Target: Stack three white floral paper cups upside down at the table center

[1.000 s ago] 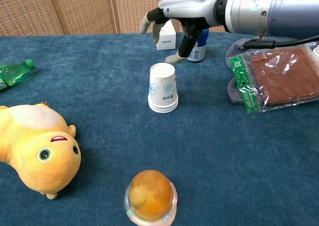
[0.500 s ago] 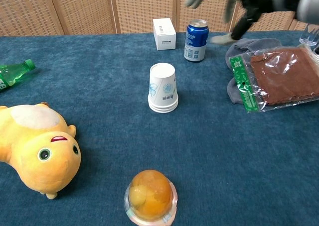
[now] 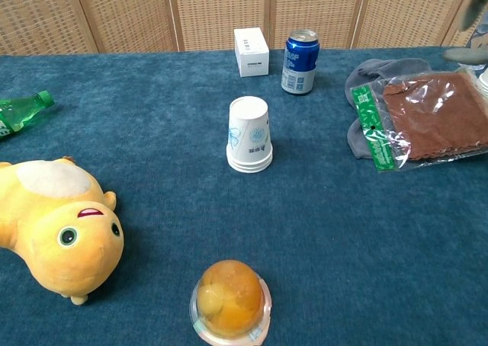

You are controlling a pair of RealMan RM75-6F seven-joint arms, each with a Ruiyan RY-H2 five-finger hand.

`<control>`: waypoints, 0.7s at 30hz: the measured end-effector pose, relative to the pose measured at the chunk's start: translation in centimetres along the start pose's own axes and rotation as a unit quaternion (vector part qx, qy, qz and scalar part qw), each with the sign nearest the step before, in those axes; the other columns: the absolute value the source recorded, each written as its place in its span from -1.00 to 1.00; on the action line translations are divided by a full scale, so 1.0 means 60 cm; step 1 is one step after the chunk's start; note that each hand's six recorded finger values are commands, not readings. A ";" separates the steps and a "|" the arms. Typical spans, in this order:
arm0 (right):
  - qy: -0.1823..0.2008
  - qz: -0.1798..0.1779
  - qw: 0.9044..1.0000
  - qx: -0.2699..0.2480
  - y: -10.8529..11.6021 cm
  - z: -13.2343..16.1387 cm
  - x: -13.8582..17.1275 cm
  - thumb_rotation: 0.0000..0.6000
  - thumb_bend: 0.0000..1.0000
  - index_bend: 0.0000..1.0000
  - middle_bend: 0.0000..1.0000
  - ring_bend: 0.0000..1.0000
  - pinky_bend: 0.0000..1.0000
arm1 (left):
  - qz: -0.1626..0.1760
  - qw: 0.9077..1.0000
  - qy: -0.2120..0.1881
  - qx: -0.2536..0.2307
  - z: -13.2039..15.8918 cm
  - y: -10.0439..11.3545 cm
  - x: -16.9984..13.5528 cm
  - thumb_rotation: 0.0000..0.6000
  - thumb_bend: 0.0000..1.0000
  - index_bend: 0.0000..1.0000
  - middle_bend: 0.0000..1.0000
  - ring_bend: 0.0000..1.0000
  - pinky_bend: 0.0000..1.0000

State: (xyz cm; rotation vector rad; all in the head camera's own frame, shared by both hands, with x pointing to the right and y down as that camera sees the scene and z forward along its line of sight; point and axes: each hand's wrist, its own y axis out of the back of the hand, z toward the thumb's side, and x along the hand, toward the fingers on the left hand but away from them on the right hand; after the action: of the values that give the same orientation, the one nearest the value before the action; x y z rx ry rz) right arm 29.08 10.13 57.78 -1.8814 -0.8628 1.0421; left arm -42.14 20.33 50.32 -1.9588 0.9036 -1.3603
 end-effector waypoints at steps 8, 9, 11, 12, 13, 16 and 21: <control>-0.042 -0.021 0.999 0.007 0.000 -0.084 0.076 1.00 -0.33 -0.70 -0.66 -1.00 -0.23 | 0.000 1.000 0.005 0.006 -0.001 -0.007 0.000 1.00 -0.55 -1.00 -1.00 -1.00 -0.91; -0.047 -0.025 0.999 0.011 0.001 -0.091 0.085 1.00 -0.33 -0.70 -0.67 -1.00 -0.23 | 0.001 1.000 0.005 0.006 -0.001 -0.008 0.000 1.00 -0.55 -1.00 -1.00 -1.00 -0.91; -0.059 -0.036 0.998 0.016 0.004 -0.102 0.106 1.00 -0.33 -0.71 -0.67 -1.00 -0.23 | 0.005 1.000 0.004 0.006 -0.001 -0.009 0.001 1.00 -0.55 -1.00 -1.00 -1.00 -0.91; -0.064 -0.040 0.997 0.018 0.006 -0.106 0.114 1.00 -0.34 -0.71 -0.68 -1.00 -0.23 | 0.008 1.000 0.003 0.007 -0.001 -0.009 0.001 1.00 -0.55 -1.00 -1.00 -1.00 -0.91; -0.069 -0.047 0.996 0.020 0.008 -0.111 0.124 1.00 -0.36 -0.71 -0.68 -1.00 -0.23 | 0.011 1.000 0.003 0.009 -0.001 -0.009 0.001 1.00 -0.55 -1.00 -1.00 -1.00 -0.91; -0.084 -0.060 0.994 0.029 0.014 -0.121 0.148 1.00 -0.42 -0.73 -0.70 -1.00 -0.24 | 0.020 1.000 0.004 0.015 -0.002 -0.010 0.000 1.00 -0.55 -1.00 -1.00 -1.00 -0.91; -0.106 -0.068 0.990 0.063 0.018 -0.132 0.180 1.00 -0.49 -0.75 -0.77 -1.00 -0.32 | 0.043 0.999 0.010 0.025 -0.008 -0.010 -0.003 1.00 -0.55 -1.00 -1.00 -1.00 -0.92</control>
State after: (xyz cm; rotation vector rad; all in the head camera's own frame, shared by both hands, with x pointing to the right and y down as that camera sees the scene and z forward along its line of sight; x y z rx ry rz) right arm 40.87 16.20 55.88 -1.6052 -1.0075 1.1972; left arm -42.52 20.82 50.84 -1.8516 0.9426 -1.3420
